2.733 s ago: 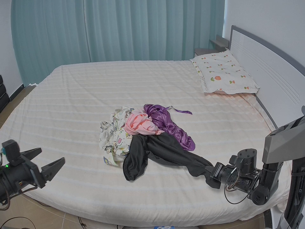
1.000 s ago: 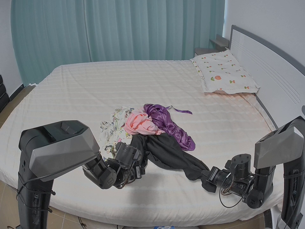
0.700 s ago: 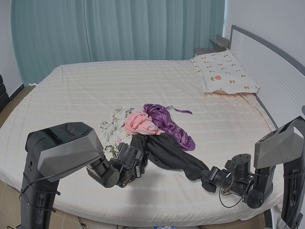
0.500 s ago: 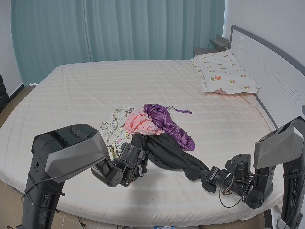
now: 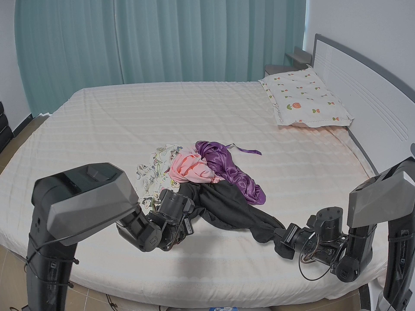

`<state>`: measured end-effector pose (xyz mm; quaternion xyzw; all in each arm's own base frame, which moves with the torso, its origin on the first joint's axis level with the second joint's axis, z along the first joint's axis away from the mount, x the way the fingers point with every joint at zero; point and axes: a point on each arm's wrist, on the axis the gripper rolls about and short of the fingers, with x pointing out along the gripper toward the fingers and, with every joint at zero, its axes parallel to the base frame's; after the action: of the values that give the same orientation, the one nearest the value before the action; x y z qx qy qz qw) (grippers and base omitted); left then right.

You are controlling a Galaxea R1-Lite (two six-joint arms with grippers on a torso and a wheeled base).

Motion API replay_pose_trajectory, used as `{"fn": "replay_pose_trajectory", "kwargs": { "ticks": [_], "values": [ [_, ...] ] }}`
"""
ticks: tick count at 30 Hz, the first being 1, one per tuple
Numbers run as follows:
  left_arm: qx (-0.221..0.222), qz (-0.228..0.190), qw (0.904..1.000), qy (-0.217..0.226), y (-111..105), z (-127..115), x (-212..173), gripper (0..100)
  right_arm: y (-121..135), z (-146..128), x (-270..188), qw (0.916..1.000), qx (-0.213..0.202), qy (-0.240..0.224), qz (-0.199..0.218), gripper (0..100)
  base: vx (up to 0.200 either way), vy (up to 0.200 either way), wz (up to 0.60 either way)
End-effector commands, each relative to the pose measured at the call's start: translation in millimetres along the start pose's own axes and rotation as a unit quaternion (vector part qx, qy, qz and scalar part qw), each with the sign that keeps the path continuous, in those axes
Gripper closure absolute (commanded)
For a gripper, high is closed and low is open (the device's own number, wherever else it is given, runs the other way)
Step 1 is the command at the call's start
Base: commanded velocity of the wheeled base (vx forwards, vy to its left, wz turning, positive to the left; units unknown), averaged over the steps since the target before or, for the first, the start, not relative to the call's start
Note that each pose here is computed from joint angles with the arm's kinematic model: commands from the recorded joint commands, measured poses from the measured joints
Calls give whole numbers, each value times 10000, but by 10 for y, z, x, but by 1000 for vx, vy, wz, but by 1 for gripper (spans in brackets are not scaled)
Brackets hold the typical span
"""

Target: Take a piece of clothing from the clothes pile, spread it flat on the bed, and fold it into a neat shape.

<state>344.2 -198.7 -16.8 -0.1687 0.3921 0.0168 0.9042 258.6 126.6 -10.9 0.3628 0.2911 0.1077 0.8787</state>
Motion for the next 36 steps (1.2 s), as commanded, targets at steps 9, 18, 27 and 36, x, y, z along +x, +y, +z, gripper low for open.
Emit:
{"fn": "replay_pose_trajectory", "kwargs": {
  "ticks": [9, 18, 27, 36],
  "values": [
    [-921, -1777, 9709, -1314, -192, 846, -1600, 100, 1085, 790, -416, 9589, -178, -1623, 2322, 100, 0, 0, 0],
    [-1605, -2273, 9493, -1461, -127, 905, -1980, 100, 1393, 729, -580, 9415, -323, -1461, 3021, 100, 0, 0, 0],
    [-1935, -2287, 9528, -492, 41, 615, -1828, 100, 1227, 310, -320, 9609, -444, -654, 2654, 100, 0, 0, 0],
    [-1824, -2173, 9589, 2, 99, 429, -1691, 100, 1239, 304, -362, 9604, -444, -657, 2670, 100, 0, 0, 0]
  ]
}}
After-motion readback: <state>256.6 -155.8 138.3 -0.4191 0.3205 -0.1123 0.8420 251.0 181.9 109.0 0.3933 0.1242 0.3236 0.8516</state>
